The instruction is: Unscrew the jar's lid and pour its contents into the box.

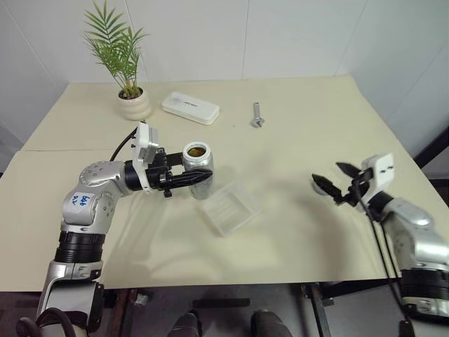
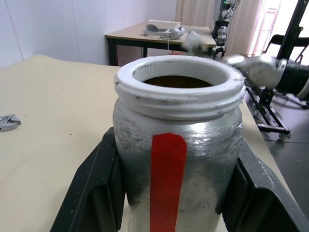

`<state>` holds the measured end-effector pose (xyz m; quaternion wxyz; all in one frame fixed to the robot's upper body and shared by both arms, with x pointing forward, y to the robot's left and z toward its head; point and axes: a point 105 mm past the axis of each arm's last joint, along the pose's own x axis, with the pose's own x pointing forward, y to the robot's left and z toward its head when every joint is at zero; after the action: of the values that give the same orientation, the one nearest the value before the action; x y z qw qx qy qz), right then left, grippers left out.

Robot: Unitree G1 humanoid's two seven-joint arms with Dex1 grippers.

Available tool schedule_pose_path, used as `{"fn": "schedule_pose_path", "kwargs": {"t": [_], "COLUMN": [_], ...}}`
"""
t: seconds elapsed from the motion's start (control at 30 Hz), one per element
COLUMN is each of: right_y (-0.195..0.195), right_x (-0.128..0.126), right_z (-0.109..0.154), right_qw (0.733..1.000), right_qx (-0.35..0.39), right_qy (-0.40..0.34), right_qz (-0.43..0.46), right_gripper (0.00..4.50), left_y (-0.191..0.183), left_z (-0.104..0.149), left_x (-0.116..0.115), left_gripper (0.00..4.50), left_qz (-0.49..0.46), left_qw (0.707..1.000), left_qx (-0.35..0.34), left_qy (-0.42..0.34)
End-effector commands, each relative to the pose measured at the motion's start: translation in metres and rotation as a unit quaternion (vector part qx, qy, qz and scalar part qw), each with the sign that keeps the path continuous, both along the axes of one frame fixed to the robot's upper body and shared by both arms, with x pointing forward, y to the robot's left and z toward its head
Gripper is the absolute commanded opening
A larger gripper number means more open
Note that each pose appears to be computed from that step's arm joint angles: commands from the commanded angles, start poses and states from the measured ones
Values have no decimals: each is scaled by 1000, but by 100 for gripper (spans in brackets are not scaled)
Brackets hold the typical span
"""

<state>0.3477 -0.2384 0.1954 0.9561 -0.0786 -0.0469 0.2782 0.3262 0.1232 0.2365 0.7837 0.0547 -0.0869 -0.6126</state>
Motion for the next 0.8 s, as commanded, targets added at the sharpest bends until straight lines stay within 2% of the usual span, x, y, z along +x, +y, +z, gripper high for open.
{"fn": "schedule_pose_path", "kwargs": {"t": [0.03,0.13,0.3,0.5,0.63,0.77,0.8], "right_y": [45,77,105,106,98,90,89], "right_x": [-32,-57,-85,-72,-68,-63,-62], "right_z": [36,45,36,32,26,24,23], "right_qw": [991,974,948,962,969,976,977], "right_qx": [-39,-82,-127,-118,-107,-91,-86], "right_qy": [-18,-1,36,14,16,16,15], "right_qz": [127,213,291,245,222,197,193], "right_gripper": [447,447,447,447,447,447,447], "left_y": [5,5,2,-4,-12,-24,-28], "left_z": [16,15,16,8,10,14,15], "left_x": [4,8,20,17,15,20,23], "left_gripper": [205,205,205,205,205,205,205], "left_qz": [7,10,28,20,34,79,101], "left_qw": [1000,999,997,990,978,946,926], "left_qx": [-3,10,44,108,141,183,204], "left_qy": [-27,-35,-51,-91,-153,-254,-301]}}
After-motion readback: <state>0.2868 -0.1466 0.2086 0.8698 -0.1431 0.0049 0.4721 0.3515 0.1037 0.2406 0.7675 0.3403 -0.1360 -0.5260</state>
